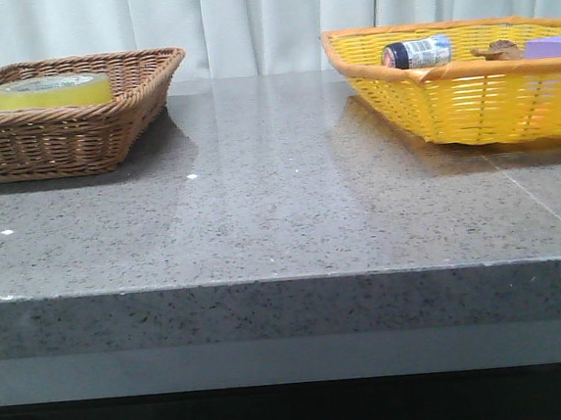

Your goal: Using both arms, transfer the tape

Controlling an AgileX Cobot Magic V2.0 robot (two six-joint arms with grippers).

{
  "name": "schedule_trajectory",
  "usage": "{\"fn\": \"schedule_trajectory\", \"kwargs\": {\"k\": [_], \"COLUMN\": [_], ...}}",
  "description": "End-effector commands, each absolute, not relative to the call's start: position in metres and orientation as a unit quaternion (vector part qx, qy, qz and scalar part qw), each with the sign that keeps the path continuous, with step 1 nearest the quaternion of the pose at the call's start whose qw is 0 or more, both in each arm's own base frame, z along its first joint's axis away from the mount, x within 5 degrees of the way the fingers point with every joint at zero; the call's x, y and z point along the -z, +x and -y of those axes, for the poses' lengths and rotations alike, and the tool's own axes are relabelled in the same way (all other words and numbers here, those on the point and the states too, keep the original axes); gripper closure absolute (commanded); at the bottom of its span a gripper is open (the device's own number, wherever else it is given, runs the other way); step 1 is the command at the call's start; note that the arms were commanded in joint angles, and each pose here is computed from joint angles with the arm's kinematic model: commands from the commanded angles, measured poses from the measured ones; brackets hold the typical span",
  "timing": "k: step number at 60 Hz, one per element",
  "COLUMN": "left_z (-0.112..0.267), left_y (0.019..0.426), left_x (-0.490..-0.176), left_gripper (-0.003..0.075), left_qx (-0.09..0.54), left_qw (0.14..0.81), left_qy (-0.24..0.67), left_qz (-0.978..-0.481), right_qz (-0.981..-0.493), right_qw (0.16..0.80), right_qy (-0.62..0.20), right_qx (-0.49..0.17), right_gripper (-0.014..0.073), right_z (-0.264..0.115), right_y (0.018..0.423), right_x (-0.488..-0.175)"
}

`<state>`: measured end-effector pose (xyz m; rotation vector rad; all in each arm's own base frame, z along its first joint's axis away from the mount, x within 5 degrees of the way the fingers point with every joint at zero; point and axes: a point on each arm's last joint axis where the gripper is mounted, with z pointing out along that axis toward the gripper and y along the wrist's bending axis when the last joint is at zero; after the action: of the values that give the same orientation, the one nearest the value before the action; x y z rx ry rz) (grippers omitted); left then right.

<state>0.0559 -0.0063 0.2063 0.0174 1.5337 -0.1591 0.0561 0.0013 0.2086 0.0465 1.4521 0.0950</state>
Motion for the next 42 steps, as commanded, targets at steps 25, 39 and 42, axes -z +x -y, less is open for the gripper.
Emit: {"fn": "schedule_trajectory", "kwargs": {"k": [25, 39, 42], "left_z": [0.0059, 0.0059, 0.0059], "left_y": [0.0559, 0.0559, 0.0559], "left_x": [-0.2015, -0.2015, -0.2015], "left_gripper": [0.0740, 0.0740, 0.0740], "left_qx": [0.076, 0.076, 0.076], "left_qw": [0.737, 0.737, 0.737], "left_qy": [0.002, 0.002, 0.002], "left_qz": [-0.671, -0.671, -0.671], "right_qz": [-0.618, -0.618, -0.618], "right_qw": [0.785, 0.785, 0.785], "right_qy": [0.040, 0.040, 0.040], "right_qx": [-0.008, -0.008, -0.008], "right_gripper": [0.0664, 0.0664, 0.0664], "right_z": [0.0031, 0.0031, 0.0031], "right_y": [0.0510, 0.0510, 0.0510], "right_x": [-0.2248, -0.2248, -0.2248]}}
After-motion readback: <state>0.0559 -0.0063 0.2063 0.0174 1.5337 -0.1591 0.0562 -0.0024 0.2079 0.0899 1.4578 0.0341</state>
